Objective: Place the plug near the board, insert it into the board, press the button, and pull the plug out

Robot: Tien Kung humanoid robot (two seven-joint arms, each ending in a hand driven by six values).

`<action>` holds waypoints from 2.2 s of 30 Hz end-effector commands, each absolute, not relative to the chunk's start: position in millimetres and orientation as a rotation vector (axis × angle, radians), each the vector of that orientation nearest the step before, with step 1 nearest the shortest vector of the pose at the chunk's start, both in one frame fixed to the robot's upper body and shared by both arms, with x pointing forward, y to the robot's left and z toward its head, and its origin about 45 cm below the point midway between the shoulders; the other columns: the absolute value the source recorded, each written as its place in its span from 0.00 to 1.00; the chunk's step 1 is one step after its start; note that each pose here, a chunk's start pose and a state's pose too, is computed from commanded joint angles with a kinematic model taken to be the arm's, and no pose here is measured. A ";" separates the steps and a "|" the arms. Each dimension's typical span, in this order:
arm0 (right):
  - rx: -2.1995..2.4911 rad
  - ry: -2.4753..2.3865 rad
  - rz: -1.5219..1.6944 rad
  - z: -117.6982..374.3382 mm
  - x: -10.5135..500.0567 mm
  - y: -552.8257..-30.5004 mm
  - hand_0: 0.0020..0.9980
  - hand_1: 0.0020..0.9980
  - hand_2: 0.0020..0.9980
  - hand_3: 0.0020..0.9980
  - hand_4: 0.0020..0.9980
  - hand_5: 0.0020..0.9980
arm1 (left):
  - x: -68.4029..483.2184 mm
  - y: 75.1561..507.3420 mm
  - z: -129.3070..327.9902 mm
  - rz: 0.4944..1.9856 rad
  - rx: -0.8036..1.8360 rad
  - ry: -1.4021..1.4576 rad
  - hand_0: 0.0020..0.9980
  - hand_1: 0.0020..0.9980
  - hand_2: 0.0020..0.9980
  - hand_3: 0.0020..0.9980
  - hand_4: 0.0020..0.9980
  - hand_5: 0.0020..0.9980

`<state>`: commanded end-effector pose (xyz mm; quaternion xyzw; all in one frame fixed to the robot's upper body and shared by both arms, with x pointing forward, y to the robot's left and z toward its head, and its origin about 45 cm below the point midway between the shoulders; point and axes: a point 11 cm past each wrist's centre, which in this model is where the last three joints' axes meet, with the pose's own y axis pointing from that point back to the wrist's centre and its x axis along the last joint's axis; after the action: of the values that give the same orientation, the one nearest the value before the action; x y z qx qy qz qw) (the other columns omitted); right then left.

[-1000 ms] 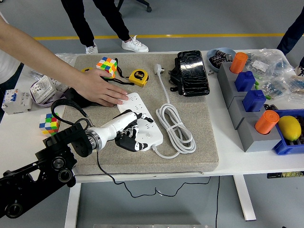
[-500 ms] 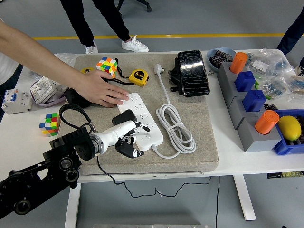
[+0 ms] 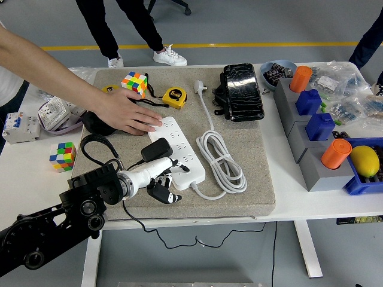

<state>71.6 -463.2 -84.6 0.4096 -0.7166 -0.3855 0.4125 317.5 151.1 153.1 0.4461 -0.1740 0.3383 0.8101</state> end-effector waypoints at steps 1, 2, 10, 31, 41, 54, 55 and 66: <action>1.030 -1.802 -0.970 -84.6 71.5 -463.2 0.57 0.64 0.60 0.54 0.93 0.47 | 317.8 151.4 152.8 0.724 0.957 -0.376 0.05 0.07 0.15 0.84 0.78 0.00; 1.030 -1.801 -0.969 -84.6 71.5 -463.3 0.57 0.64 0.60 0.54 0.93 0.47 | 317.9 151.5 152.4 0.724 0.959 -0.376 0.05 0.07 0.15 0.84 0.78 0.00; 1.035 -1.801 -0.968 -84.5 72.3 -462.5 0.58 0.64 0.60 0.54 0.93 0.47 | 317.0 152.2 148.2 0.719 0.971 -0.373 0.05 0.07 0.15 0.84 0.78 0.00; 1.038 -1.802 -0.966 -84.2 73.0 -462.5 0.57 0.64 0.60 0.54 0.93 0.47 | 317.0 152.3 145.5 0.718 0.971 -0.369 0.05 0.07 0.15 0.83 0.78 0.00; 1.041 -1.805 -0.966 -84.1 74.6 -462.0 0.58 0.64 0.60 0.54 0.93 0.47 | 319.5 150.6 152.2 0.732 0.944 -0.380 0.05 0.07 0.16 0.83 0.78 0.00; 1.042 -1.802 -0.966 -84.3 74.3 -461.6 0.58 0.64 0.60 0.54 0.93 0.47 | 324.7 148.6 169.3 0.797 0.811 -0.379 0.05 0.07 0.16 0.82 0.78 0.00; 1.041 -1.802 -0.966 -84.4 74.2 -461.6 0.58 0.64 0.60 0.54 0.93 0.47 | 325.9 148.5 171.8 0.811 0.781 -0.379 0.05 0.07 0.16 0.82 0.78 0.00; 1.046 -1.800 -0.962 -84.1 76.1 -461.5 0.58 0.64 0.60 0.54 0.93 0.47 | 334.5 149.4 192.2 0.984 0.446 -0.388 0.13 0.10 0.25 0.67 0.74 0.05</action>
<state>76.1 -461.5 -84.1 0.4155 -0.7154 -0.3824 0.4115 334.5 149.4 192.2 0.2108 -0.1836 0.4656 0.8397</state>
